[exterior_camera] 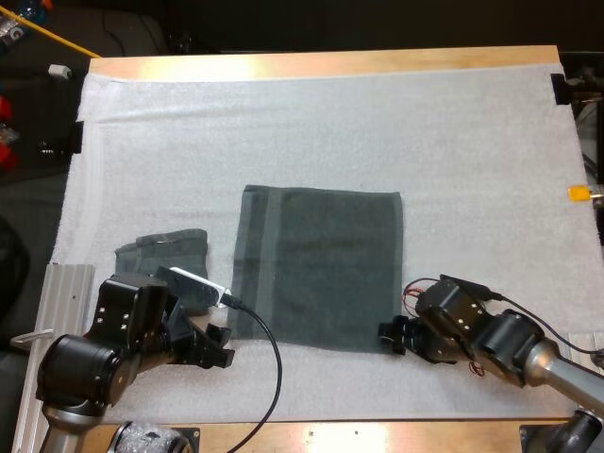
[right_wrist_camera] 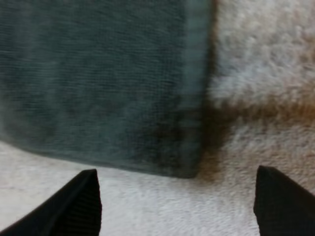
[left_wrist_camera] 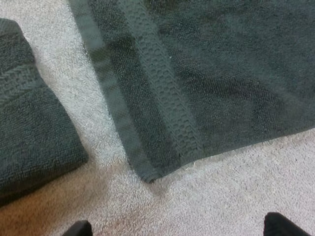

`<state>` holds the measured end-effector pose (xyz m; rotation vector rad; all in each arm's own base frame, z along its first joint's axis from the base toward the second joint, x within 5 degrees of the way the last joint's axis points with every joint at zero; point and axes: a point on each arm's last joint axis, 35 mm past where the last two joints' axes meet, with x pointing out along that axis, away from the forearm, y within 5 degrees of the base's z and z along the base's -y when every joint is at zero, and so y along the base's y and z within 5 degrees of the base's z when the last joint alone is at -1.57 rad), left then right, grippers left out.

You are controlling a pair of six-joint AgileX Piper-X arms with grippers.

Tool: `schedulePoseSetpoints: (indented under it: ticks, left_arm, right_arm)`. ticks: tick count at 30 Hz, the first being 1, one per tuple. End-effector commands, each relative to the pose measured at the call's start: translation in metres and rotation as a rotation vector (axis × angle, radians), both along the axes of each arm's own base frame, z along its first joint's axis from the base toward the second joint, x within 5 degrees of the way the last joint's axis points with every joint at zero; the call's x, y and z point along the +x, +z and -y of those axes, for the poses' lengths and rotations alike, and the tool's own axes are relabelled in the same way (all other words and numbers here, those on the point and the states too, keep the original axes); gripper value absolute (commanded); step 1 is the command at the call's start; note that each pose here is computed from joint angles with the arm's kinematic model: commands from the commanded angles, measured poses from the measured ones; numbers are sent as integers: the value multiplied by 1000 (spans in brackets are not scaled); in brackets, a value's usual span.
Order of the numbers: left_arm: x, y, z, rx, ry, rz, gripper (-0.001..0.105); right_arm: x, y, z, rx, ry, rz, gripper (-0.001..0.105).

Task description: Pick towel from pile, fold and stack

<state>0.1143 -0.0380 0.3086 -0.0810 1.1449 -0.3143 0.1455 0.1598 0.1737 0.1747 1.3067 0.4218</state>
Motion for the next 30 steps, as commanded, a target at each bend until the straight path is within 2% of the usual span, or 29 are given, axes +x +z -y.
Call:
schedulePoseSetpoints:
  ticks: [1, 10, 16, 23, 26, 30]
  left_arm:
    - [0, 0, 0, -9, 2, 2, 65]
    - [0, 0, 0, -6, -5, 4, 65]
    - [0, 0, 0, -5, -9, 6, 65]
    - [0, 0, 0, -5, -9, 6, 65]
    - [0, 0, 0, -5, -9, 6, 65]
    - [0, 0, 0, -5, -9, 6, 65]
  right_arm:
    - [1, -3, -1, -8, -6, -2, 64]
    - [4, -20, -3, -74, -15, -46, 64]
    - [6, -31, -5, -98, -62, -87, 64]
    - [14, -38, -17, 15, -52, -101, 63]
    - [13, -44, -19, 34, -80, -162, 55]
    - [12, -46, -21, 29, -75, -168, 38]
